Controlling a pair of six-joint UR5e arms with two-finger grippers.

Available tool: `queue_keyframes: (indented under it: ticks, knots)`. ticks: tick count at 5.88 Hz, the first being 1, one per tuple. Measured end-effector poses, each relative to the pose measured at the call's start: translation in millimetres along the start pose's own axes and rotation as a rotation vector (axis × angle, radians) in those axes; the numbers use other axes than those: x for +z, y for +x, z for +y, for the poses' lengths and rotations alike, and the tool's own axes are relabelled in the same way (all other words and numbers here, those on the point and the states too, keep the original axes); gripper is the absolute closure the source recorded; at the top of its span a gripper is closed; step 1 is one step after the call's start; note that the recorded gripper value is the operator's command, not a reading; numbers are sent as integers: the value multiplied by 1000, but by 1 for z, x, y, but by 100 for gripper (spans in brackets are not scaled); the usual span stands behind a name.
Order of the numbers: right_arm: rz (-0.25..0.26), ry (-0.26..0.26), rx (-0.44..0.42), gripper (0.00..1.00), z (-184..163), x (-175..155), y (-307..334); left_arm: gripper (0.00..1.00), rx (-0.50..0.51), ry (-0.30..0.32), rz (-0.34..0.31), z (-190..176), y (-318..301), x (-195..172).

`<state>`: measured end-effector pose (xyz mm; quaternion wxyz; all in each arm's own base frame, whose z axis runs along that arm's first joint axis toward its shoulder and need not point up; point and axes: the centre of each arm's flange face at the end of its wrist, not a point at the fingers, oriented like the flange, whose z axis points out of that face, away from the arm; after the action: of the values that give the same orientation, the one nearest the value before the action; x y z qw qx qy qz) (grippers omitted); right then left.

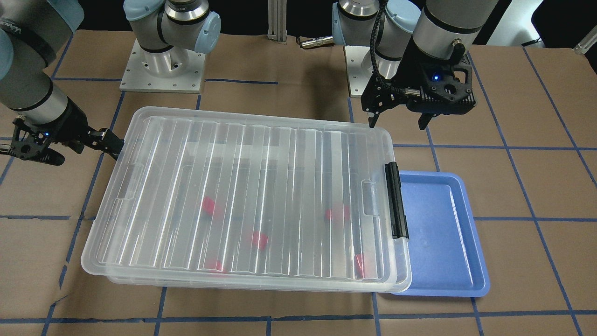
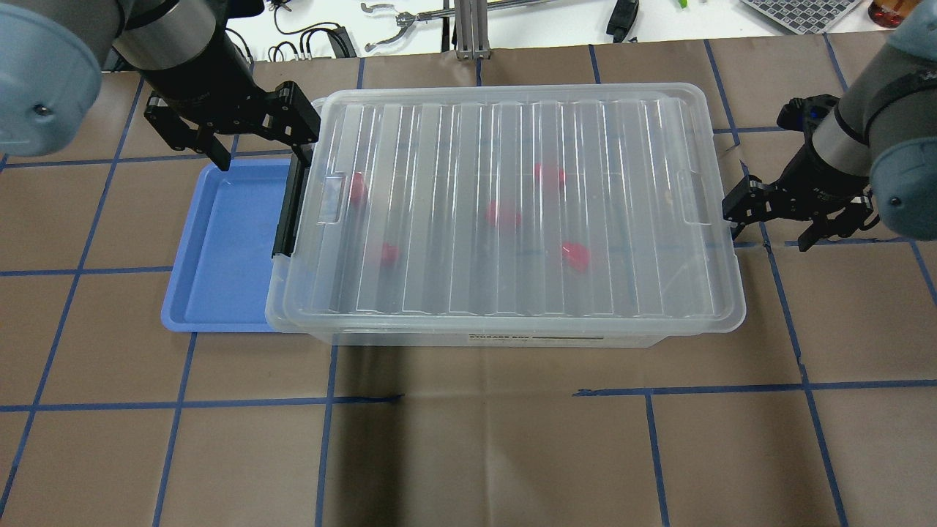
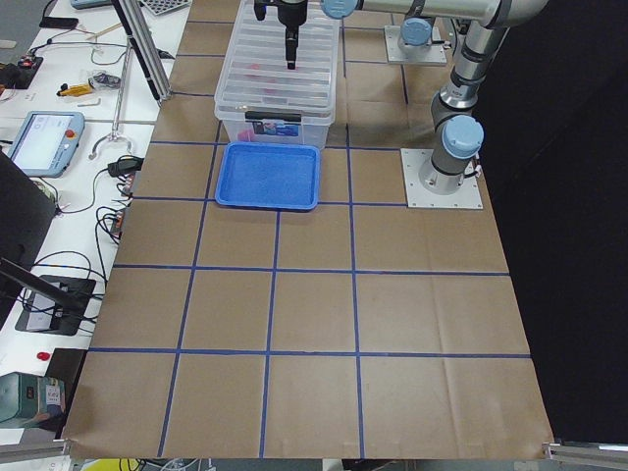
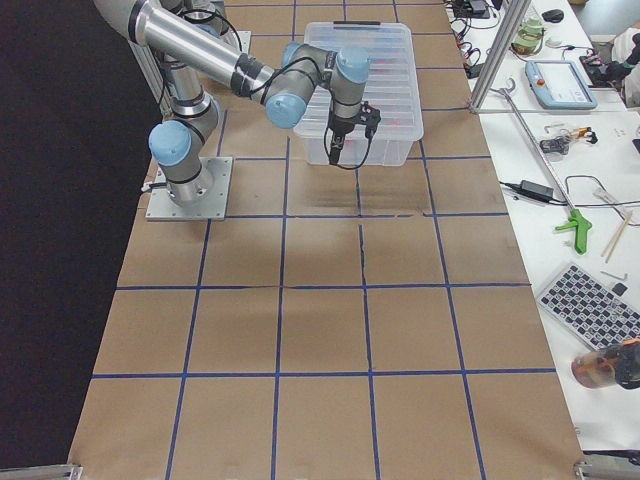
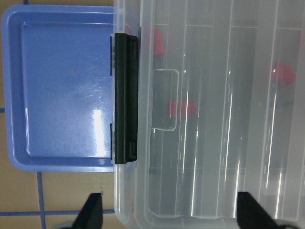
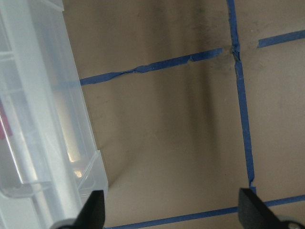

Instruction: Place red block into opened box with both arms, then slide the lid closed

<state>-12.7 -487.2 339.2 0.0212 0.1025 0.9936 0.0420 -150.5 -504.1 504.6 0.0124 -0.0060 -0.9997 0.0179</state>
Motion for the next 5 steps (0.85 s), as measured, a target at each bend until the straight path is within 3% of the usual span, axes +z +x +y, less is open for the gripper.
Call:
queue_keyframes:
  ticks: [3, 5]
  knots:
    - [-18, 2, -14, 0, 3, -2, -9, 2, 0, 0, 0, 0, 0, 0]
    - [-14, 37, -21, 0, -2, -24, -12, 2, 0, 0, 0, 0, 0, 0]
